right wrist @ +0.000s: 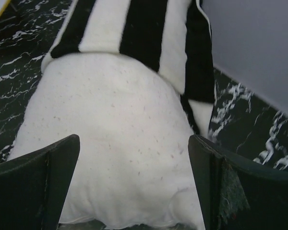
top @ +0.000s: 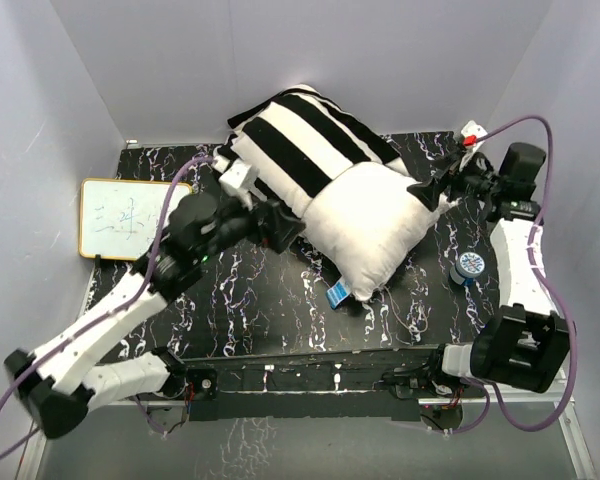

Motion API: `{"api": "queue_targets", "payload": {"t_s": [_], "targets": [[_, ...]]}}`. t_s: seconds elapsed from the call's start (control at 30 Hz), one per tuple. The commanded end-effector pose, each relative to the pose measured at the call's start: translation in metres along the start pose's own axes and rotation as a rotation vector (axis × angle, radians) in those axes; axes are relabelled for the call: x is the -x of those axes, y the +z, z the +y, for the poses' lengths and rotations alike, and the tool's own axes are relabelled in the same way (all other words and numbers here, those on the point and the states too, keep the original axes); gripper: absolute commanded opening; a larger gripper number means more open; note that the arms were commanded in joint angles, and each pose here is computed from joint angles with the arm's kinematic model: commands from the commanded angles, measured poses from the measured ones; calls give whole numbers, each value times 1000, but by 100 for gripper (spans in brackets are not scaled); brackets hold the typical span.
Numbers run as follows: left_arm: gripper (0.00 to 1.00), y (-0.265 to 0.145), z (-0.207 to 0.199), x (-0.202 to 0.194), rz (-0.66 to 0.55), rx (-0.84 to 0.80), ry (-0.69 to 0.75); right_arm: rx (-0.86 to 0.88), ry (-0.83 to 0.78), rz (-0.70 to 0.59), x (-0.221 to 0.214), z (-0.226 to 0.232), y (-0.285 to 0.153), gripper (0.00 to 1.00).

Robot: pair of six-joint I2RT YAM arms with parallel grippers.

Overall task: Put the pillow into the pillowcase
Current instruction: Stuff the pillow into the pillowcase.

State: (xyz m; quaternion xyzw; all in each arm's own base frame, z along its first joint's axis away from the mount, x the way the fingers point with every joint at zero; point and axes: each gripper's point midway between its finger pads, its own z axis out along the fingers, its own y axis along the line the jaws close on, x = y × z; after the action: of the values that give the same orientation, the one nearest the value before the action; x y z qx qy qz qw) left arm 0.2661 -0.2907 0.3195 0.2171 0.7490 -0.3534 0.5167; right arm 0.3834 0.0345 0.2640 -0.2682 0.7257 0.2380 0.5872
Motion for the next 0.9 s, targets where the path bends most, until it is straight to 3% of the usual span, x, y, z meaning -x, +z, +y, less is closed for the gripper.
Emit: {"api": "queue_targets", "payload": {"t_s": [0.0, 0.07, 0.2, 0.4, 0.57, 0.63, 0.67, 0.77, 0.8, 0.87], "targets": [[97, 0, 53, -95, 78, 151, -220, 326, -318, -94, 38, 59, -14, 99], [97, 8, 63, -121, 90, 126, -381, 500, -425, -169, 34, 100, -5, 99], [97, 22, 98, -159, 60, 131, -674, 591, -547, -18, 2, 146, 40, 99], [97, 53, 126, -189, 80, 205, -758, 315, -671, 172, -30, 141, 108, 99], [97, 59, 143, -212, 86, 272, -791, 5, -733, 321, -80, 86, 131, 97], [97, 60, 145, -218, 90, 278, -795, -60, -728, 361, -94, 69, 137, 85], [97, 59, 144, -218, 89, 273, -786, -67, -704, 361, -96, 63, 140, 72], [97, 56, 141, -209, 63, 246, -727, -81, -521, 288, -55, 53, 151, 18], [97, 54, 141, -204, 50, 240, -700, -53, -463, 248, -37, 56, 152, 9], [97, 49, 140, -192, 21, 230, -637, -3, -365, 135, 7, 62, 151, 8]]}}
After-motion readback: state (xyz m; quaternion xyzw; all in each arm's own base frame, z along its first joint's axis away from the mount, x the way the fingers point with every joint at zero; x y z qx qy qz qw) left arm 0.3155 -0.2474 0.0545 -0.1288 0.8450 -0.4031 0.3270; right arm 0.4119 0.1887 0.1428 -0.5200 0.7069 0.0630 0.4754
